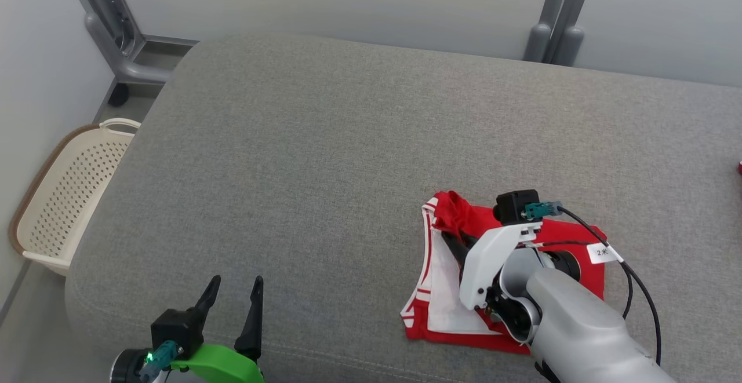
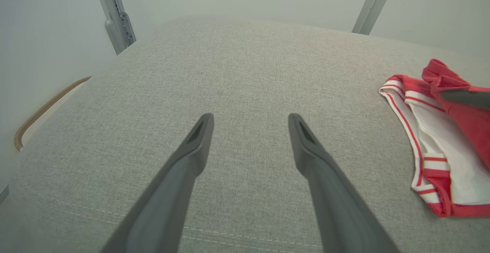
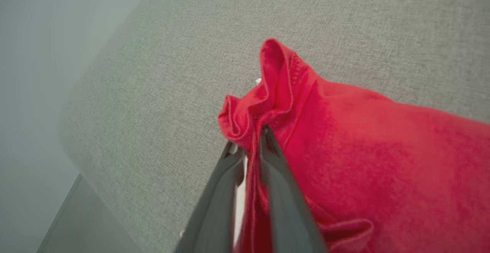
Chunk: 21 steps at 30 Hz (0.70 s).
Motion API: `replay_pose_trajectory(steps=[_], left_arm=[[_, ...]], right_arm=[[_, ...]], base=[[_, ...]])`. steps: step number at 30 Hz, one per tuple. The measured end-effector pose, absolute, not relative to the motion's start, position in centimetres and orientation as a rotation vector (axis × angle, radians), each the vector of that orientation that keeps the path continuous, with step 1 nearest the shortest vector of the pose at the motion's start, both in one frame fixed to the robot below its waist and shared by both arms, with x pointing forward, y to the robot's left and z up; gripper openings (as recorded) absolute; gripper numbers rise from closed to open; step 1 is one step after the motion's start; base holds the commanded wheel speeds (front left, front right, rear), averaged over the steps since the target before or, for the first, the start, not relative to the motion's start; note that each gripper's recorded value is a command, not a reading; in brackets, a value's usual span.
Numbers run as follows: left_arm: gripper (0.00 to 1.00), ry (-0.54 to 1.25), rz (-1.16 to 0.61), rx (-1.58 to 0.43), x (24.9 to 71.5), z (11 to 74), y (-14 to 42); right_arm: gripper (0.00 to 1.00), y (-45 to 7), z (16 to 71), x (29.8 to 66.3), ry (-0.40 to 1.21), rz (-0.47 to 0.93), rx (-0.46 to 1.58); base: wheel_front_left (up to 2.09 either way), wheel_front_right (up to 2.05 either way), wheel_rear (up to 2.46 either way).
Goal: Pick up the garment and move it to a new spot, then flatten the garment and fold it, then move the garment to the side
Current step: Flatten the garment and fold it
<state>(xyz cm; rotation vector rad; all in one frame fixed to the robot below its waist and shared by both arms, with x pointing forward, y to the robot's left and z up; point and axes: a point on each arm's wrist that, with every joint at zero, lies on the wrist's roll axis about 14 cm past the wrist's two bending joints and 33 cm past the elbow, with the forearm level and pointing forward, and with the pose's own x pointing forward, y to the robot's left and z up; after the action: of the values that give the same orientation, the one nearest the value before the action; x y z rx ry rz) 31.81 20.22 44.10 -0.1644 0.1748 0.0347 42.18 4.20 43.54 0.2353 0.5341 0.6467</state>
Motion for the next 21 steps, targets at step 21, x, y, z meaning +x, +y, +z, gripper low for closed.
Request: replay_pose_trajectory(steps=[21], left_arm=[[1.00, 0.143, -0.011, -0.169, 32.8, 45.0, 18.9]], right_arm=[[0.87, -3.9, 46.8, 46.1, 0.303, 0.393, 0.207]], base=[[0.00, 0.00, 0.00]])
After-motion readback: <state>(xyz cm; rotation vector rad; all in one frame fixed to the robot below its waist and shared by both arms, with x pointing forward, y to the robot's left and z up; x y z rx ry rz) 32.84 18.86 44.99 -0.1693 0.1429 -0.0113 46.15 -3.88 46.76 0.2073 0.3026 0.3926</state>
